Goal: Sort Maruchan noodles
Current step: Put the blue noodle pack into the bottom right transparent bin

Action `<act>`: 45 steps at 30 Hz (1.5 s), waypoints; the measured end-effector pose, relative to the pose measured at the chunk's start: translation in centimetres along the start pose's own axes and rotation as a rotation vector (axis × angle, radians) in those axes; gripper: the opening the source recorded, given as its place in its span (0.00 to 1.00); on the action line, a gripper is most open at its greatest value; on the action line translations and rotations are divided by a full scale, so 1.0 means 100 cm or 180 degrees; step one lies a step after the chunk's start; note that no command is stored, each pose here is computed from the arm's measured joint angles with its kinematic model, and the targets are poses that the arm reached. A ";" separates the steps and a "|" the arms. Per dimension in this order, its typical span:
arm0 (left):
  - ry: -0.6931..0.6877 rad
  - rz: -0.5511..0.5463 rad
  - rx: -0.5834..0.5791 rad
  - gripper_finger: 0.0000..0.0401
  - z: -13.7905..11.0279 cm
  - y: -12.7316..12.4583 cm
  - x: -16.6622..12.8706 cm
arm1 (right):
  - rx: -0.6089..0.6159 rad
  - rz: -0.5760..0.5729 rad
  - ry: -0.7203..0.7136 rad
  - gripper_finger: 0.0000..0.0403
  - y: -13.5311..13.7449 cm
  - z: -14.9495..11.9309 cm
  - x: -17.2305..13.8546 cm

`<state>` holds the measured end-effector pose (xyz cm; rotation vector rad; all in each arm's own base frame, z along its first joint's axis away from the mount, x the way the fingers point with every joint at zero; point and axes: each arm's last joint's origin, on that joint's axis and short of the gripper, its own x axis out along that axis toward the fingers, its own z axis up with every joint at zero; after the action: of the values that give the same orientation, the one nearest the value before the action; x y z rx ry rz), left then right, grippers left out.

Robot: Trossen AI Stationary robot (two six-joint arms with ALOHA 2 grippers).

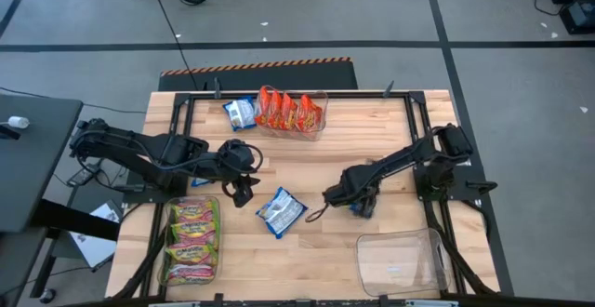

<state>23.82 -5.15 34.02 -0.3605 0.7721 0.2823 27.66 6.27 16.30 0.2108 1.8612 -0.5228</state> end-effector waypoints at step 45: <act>0.0046 -0.0087 -0.0024 0.40 -0.004 -0.005 -0.002 | 0.0711 -0.0848 -0.0435 0.23 0.039 0.036 0.016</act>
<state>23.68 -5.79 34.01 -0.3804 0.7800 0.2571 31.72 7.86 12.90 0.0722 1.7052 -0.9085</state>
